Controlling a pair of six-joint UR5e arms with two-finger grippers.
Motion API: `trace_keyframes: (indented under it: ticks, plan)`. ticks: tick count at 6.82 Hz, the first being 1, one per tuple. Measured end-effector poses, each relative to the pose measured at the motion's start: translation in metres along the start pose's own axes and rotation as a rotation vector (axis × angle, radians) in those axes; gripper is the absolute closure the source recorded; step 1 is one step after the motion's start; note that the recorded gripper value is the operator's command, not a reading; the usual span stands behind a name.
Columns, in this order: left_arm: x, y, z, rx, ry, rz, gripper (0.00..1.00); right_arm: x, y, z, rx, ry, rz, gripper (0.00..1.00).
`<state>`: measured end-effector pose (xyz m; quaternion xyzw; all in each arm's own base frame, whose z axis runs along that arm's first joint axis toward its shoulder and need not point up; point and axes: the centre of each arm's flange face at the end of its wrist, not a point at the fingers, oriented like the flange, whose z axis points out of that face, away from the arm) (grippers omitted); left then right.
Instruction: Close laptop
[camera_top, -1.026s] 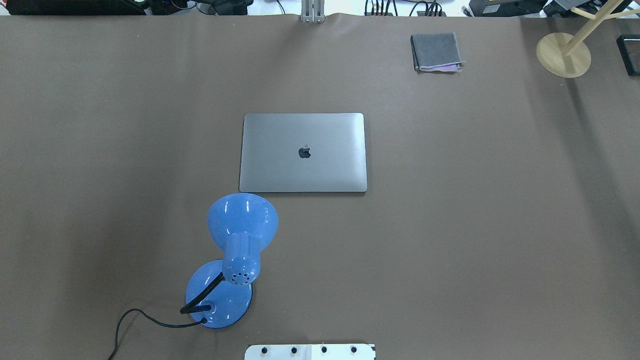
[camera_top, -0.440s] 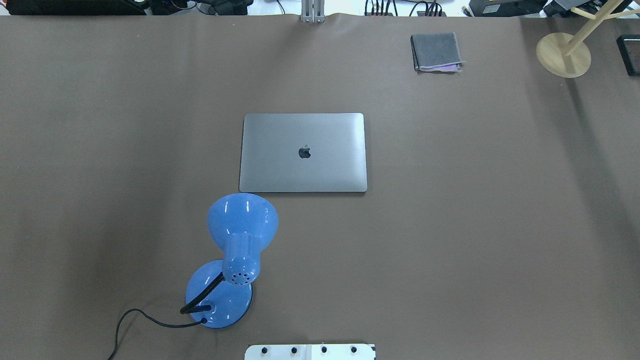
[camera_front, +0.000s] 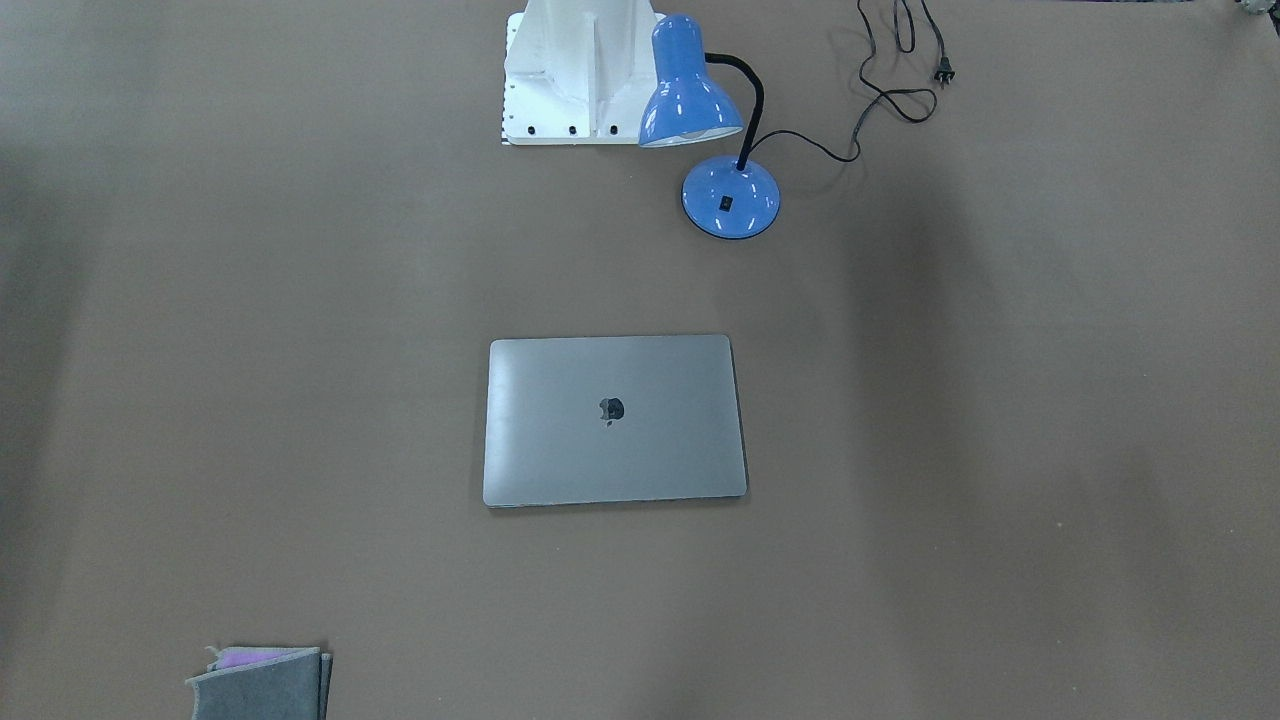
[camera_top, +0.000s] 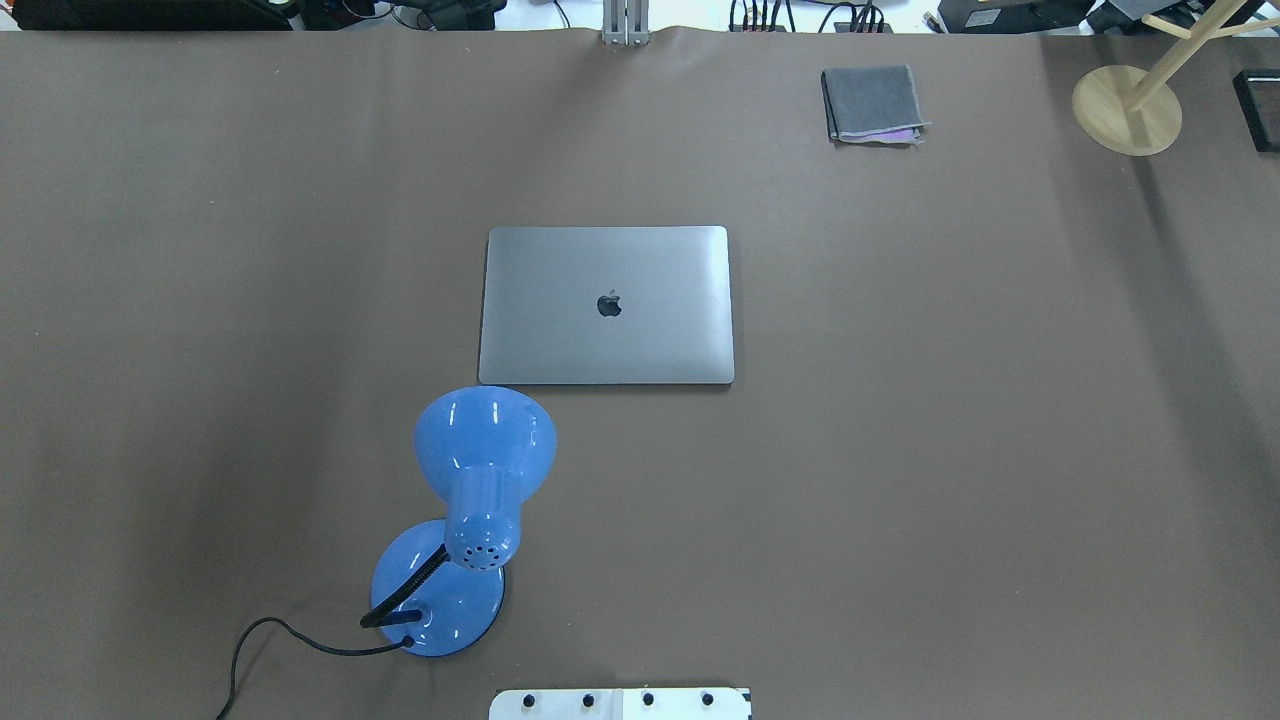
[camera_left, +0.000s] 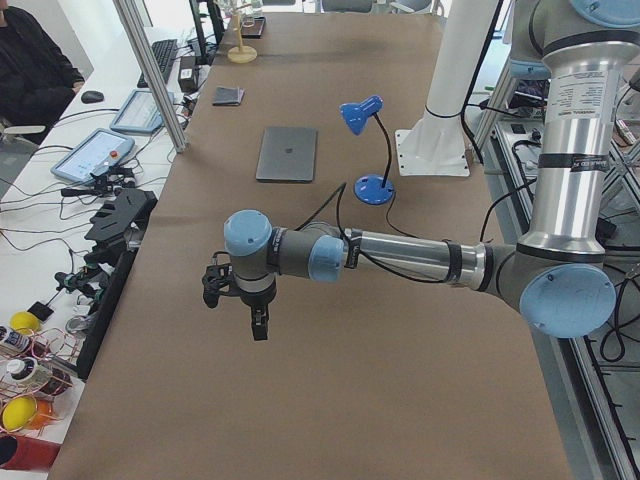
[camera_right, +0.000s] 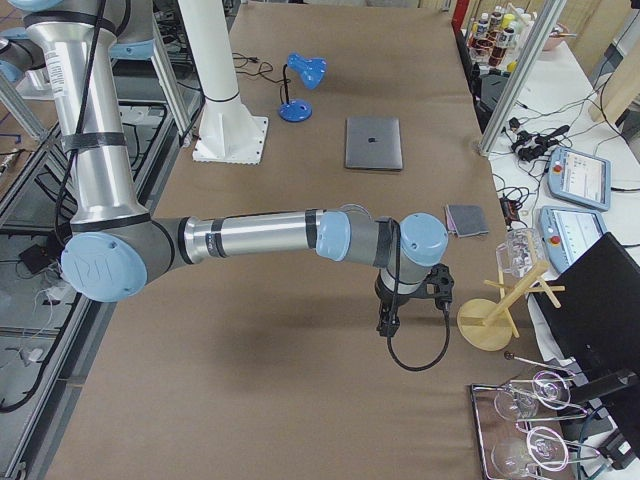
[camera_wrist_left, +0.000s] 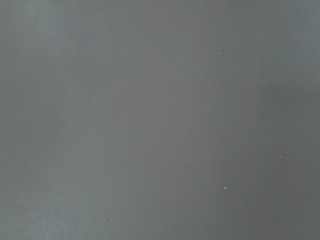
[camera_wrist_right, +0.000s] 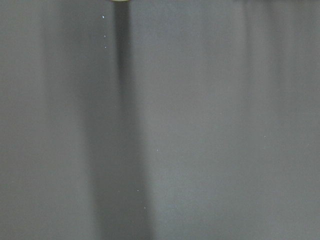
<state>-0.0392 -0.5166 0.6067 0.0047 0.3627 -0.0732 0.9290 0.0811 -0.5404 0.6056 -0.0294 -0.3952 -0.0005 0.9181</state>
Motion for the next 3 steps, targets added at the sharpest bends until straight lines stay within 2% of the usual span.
trace_keyframes:
  ticks: [3]
  plan:
    - [0.0000, 0.0000, 0.0002, 0.000, 0.000, -0.002, 0.01, 0.0015, 0.0015, 0.0008, -0.001, 0.000, 0.003, 0.00]
